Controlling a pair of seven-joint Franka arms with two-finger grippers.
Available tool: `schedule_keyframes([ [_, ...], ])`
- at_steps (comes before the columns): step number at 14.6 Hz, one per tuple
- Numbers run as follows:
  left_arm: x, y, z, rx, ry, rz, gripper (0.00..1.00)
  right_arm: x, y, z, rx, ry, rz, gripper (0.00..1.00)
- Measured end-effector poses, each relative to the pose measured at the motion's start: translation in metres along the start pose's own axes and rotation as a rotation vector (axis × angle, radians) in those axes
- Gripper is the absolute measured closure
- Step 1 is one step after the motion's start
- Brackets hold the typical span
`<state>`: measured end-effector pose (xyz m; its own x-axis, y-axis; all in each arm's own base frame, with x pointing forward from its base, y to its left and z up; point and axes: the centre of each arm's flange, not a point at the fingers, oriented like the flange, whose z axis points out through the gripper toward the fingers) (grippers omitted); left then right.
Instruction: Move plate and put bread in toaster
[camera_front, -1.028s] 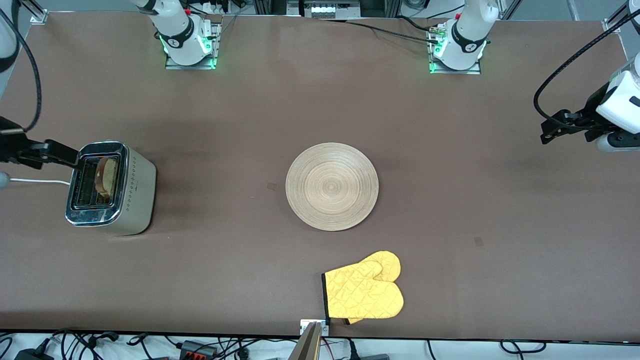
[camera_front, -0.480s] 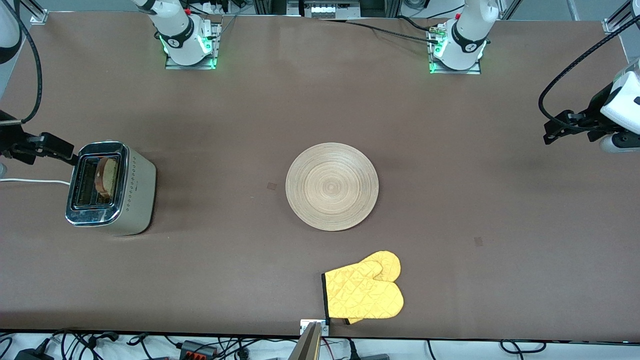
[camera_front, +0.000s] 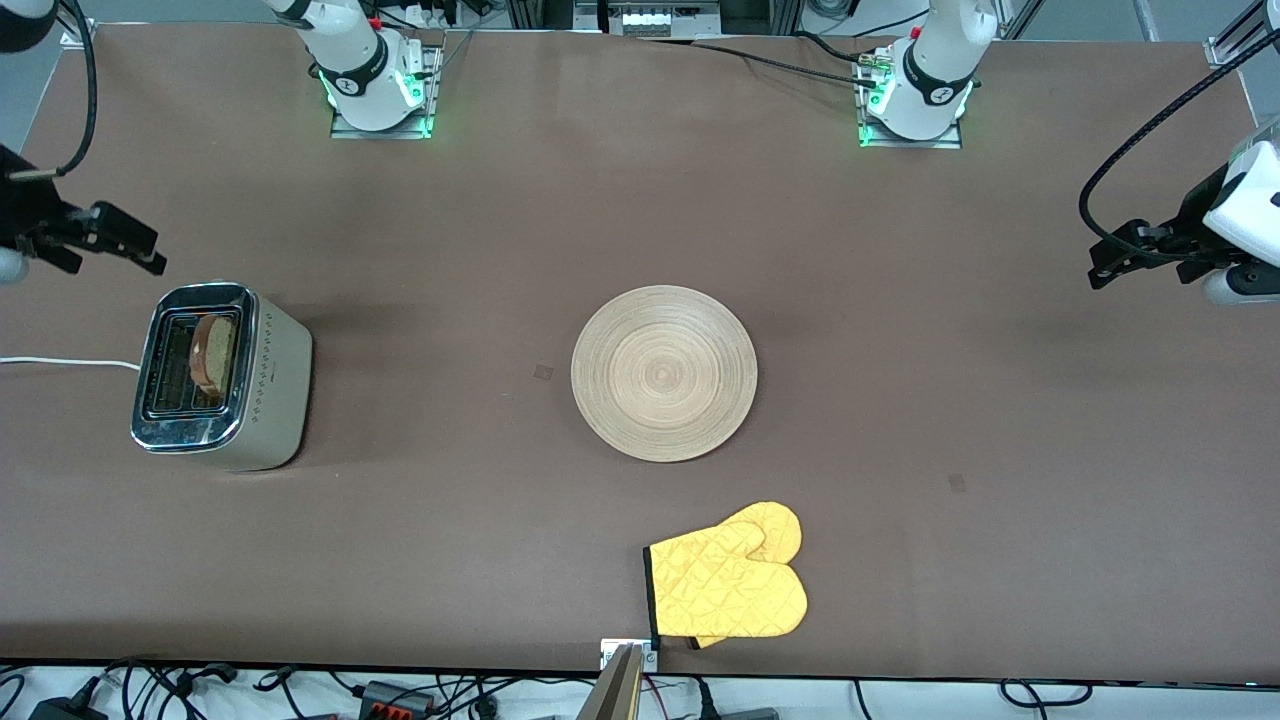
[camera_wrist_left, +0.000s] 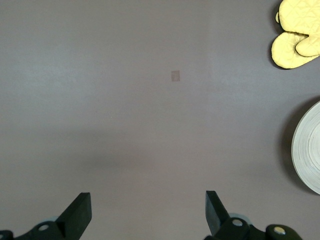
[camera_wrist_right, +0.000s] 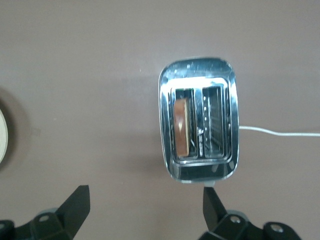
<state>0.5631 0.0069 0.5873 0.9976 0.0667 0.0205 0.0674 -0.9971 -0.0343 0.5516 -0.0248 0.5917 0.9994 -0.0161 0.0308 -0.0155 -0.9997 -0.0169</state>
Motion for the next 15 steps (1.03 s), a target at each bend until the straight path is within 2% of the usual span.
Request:
schedule_keyframes([
  [4,0.0010,0.0002,0.0017,0.000,-0.002,0.000,0.00,-0.0061,-0.0001,0.0030,0.001,-0.019,0.000,0.00],
  [15,0.0021,0.0003,0.0026,0.000,-0.003,0.000,0.00,-0.0062,0.0010,0.0046,-0.024,-0.022,-0.008,0.00],
])
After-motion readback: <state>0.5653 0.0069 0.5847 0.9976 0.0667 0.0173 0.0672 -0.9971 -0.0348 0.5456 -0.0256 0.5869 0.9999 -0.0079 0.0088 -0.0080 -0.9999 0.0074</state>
